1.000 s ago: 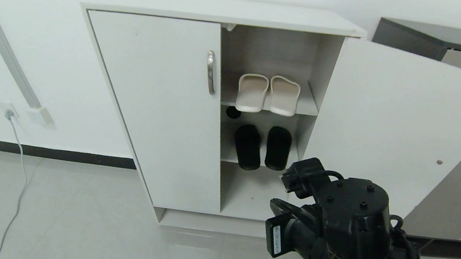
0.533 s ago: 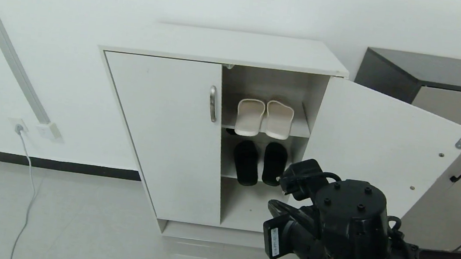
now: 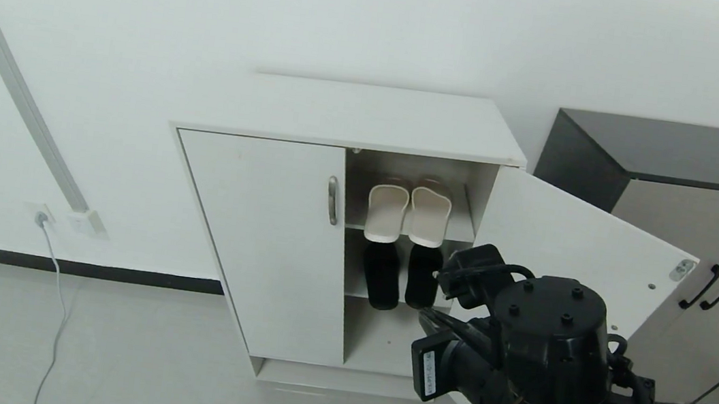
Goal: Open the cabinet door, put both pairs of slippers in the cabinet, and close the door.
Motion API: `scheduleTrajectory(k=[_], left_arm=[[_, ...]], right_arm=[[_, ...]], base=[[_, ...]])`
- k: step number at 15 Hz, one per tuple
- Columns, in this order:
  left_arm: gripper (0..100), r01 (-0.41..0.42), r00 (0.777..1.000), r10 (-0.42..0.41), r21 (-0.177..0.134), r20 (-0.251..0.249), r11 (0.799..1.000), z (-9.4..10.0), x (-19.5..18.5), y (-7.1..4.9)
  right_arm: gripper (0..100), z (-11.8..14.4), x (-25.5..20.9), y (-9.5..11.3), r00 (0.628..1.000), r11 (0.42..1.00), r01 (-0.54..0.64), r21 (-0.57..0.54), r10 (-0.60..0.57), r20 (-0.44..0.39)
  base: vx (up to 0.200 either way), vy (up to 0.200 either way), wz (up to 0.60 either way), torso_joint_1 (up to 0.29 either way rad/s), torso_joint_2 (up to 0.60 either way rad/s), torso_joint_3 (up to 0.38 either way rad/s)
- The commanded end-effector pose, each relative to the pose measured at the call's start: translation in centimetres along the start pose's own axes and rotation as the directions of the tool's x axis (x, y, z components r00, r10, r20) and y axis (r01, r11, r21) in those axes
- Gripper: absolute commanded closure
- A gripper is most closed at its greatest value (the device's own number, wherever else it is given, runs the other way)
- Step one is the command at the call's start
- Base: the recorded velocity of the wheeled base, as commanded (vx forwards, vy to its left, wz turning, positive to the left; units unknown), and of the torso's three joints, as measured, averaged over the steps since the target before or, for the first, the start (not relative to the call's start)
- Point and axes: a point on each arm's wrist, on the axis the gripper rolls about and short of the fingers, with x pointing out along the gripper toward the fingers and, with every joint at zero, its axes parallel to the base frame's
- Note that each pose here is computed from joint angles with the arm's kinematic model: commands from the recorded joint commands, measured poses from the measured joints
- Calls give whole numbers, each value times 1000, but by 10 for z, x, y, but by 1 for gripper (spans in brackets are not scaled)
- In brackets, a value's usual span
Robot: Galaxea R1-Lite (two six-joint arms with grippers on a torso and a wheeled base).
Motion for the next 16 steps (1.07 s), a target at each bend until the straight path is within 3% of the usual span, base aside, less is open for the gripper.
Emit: scheduleTrajectory(k=[1, 16], left_arm=[[100, 0, 1000, 0, -1, -1, 1000, 0, 0, 0], [100, 0, 1000, 0, 0, -1, 1000, 0, 0, 0]], right_arm=[[100, 3, -3, 0, 1000, 1000, -4, 4, 4, 11], [100, 2, 0, -2, 1000, 1000, 3, 11, -3, 15]], base=[[0, 0, 0, 183, -491, -315], [0, 0, 0, 232, -544, -314]])
